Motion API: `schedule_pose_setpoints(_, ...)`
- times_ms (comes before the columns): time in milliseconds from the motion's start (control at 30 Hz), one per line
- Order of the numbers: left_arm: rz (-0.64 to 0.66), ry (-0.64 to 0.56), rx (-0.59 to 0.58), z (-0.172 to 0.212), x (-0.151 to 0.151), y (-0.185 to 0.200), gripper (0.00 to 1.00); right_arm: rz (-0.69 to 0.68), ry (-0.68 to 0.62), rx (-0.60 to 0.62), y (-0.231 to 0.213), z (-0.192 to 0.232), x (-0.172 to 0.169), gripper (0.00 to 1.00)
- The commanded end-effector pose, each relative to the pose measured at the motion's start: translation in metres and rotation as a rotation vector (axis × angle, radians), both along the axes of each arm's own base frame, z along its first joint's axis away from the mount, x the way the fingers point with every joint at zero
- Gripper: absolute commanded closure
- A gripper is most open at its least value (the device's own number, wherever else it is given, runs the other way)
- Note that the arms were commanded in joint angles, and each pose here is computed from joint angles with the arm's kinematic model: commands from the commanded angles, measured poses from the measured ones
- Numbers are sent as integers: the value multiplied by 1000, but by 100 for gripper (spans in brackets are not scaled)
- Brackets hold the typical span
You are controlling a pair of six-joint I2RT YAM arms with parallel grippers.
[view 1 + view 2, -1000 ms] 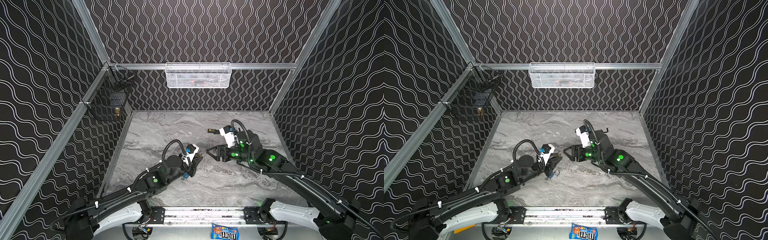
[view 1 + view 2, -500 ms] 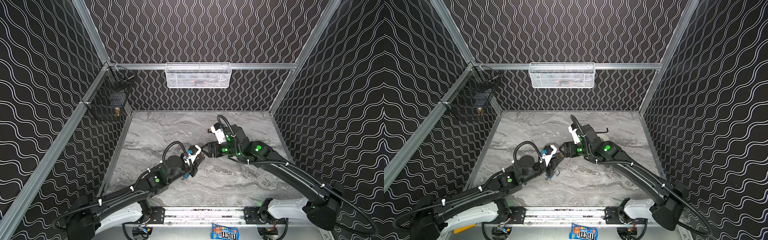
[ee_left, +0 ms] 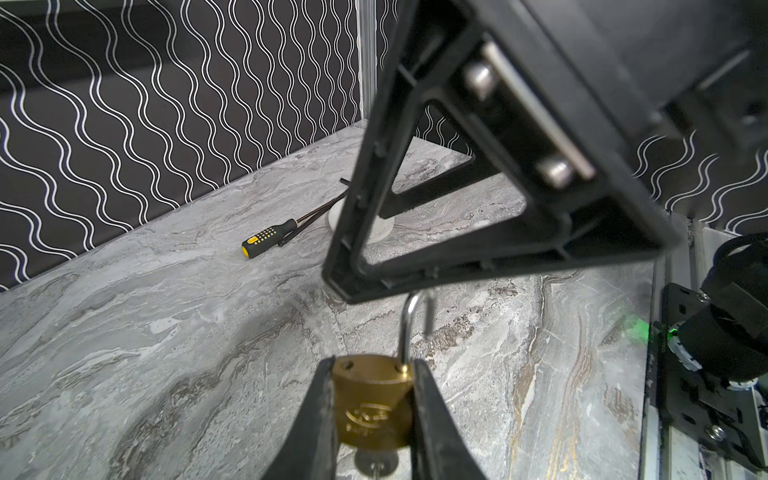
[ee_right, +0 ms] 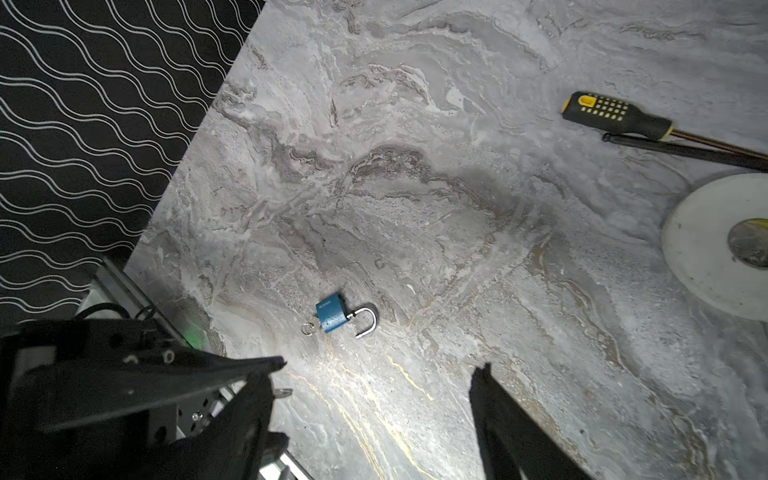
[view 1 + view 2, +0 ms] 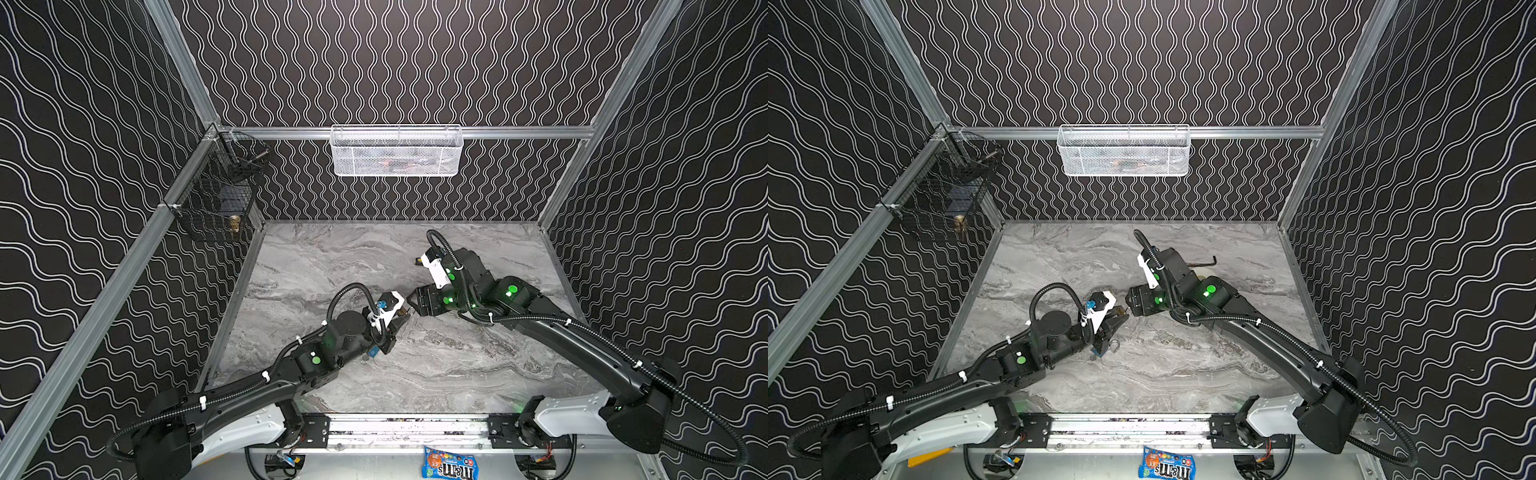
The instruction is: Unlock with the key
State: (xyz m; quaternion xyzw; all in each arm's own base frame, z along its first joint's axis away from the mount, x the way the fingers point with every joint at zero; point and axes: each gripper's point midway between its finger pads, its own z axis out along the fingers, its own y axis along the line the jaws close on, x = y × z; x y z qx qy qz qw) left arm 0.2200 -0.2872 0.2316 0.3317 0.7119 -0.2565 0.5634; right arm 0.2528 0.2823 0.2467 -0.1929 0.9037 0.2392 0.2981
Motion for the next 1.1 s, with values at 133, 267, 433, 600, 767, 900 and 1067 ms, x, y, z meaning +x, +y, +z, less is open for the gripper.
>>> schedule_pose_setpoints(133, 1, -48, -42, 16, 5, -6, 100, 15, 16, -62, -15, -11, -12, 24)
schedule_pose_setpoints(267, -4, -38, -41, 13, 6, -9, 100, 10, 13, -43, -19, -8, -16, 23)
schedule_pose_setpoints(433, 31, 61, -20, -7, 10, -10, 100, -57, 44, 31, -41, -17, -11, 22)
schedule_pose_setpoints(600, 79, 304, 135, -66, 9, -18, 100, -254, 89, 38, -89, -53, 6, 21)
schedule_pose_setpoints(767, 118, 446, 346, -126, -5, -18, 100, -353, 102, 94, -112, -80, 11, 20)
schedule_pose_setpoints(900, 119, 497, 498, -167, -21, -20, 100, -388, 123, 104, -120, -100, 8, 20)
schedule_pose_setpoints(1067, 81, 550, 605, -203, -36, -27, 93, -419, 142, 118, -127, -120, 0, 20)
